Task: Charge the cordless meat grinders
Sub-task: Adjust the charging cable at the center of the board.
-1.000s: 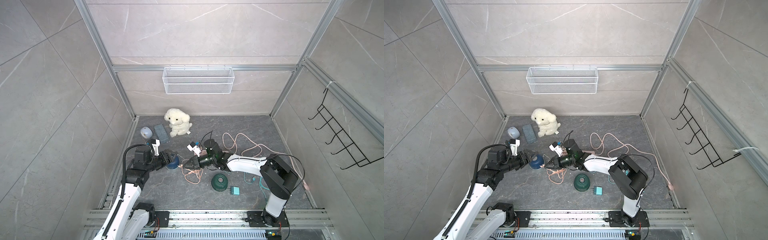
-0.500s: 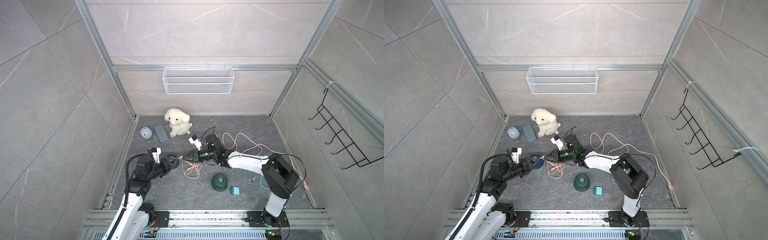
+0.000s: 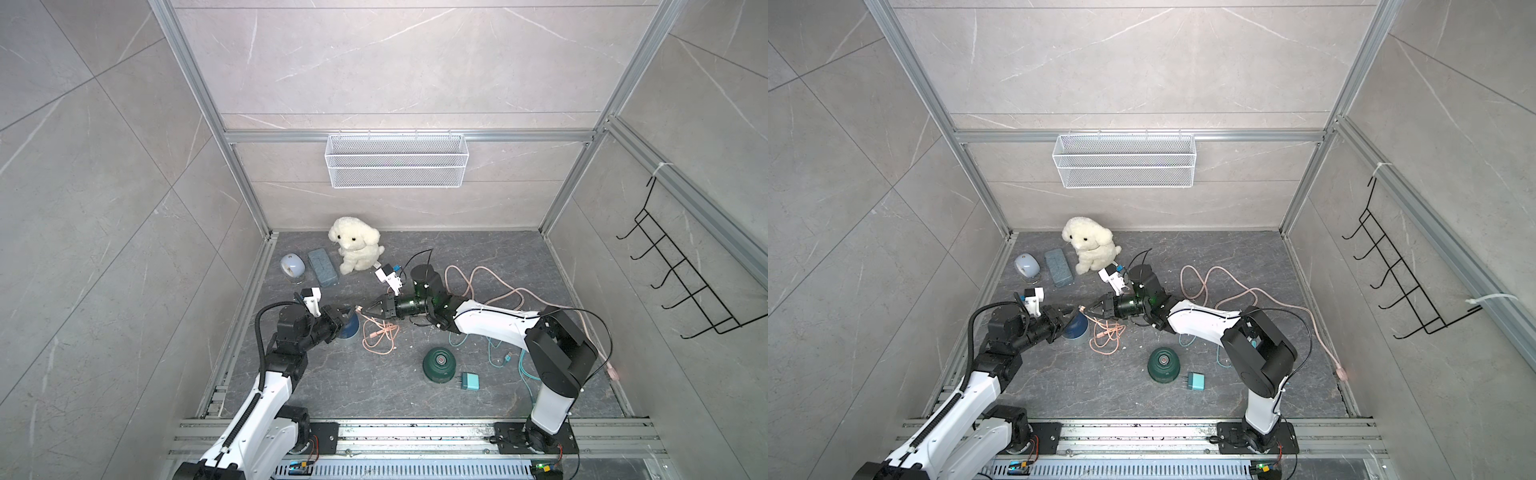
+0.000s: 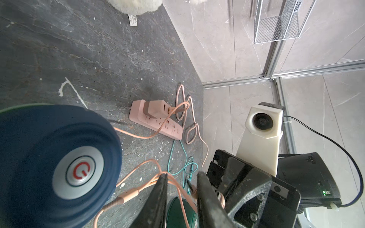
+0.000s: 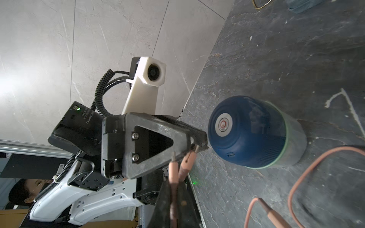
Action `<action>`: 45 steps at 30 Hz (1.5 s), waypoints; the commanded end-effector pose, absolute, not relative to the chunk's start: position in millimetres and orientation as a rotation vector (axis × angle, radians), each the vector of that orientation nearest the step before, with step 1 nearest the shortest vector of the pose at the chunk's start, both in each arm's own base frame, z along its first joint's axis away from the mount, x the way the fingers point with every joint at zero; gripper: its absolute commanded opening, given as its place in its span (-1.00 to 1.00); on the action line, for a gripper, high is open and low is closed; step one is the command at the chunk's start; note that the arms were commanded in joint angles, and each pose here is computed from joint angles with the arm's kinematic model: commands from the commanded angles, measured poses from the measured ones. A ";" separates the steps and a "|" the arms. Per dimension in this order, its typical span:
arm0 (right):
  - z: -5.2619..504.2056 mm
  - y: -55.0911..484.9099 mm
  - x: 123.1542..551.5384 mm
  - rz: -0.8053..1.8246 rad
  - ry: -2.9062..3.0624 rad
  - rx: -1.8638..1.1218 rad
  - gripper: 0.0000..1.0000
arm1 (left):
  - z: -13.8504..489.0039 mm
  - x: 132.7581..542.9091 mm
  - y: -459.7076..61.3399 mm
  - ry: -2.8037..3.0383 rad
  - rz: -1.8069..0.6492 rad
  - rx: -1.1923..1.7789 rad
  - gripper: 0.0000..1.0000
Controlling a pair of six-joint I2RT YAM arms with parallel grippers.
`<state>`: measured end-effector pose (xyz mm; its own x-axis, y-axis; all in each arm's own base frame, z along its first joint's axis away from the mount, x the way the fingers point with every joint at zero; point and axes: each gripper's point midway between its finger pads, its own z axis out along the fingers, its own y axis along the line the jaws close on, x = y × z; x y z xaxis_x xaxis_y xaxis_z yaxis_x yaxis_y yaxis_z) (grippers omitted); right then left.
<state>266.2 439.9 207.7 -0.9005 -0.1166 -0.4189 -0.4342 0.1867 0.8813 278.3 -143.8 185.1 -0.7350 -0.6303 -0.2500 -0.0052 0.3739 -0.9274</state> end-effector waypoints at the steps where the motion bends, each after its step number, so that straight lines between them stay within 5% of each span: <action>1: 231.2 445.4 268.1 1.824 2.125 -0.560 -1.00 | 207.9 281.1 -154.9 1.985 -1.467 -0.460 -0.47; 10: 228.6 443.9 280.5 1.812 2.112 -0.506 -1.00 | 215.8 276.6 -170.8 1.988 -1.525 -0.373 -0.47; 15: 227.2 442.8 286.6 1.797 2.112 -0.481 -1.00 | 213.1 276.0 -171.0 2.017 -1.509 -0.378 -1.00; 23: 217.2 402.0 330.4 1.631 2.138 -0.262 -1.00 | 199.0 255.8 -176.0 2.167 -1.454 -0.332 -1.00; 31: 225.8 336.3 380.7 1.347 2.129 -0.112 -1.00 | 150.4 186.1 -172.6 2.511 -1.297 -0.342 -1.00; 38: 245.5 313.2 390.8 1.261 2.092 -0.159 -1.00 | 116.9 158.5 -153.5 2.633 -1.153 -0.481 -1.00; 39: 249.8 316.7 387.7 1.276 2.081 -0.189 -1.00 | 118.2 161.2 -153.5 2.624 -1.150 -0.482 -0.96; 41: 257.0 326.0 375.3 1.315 2.069 -0.275 -1.00 | 129.1 171.1 -157.2 2.599 -1.158 -0.458 -0.14; 45: 250.5 347.0 339.3 1.336 2.118 -0.465 -1.00 | 162.8 195.0 -164.8 2.552 -1.144 -0.358 0.45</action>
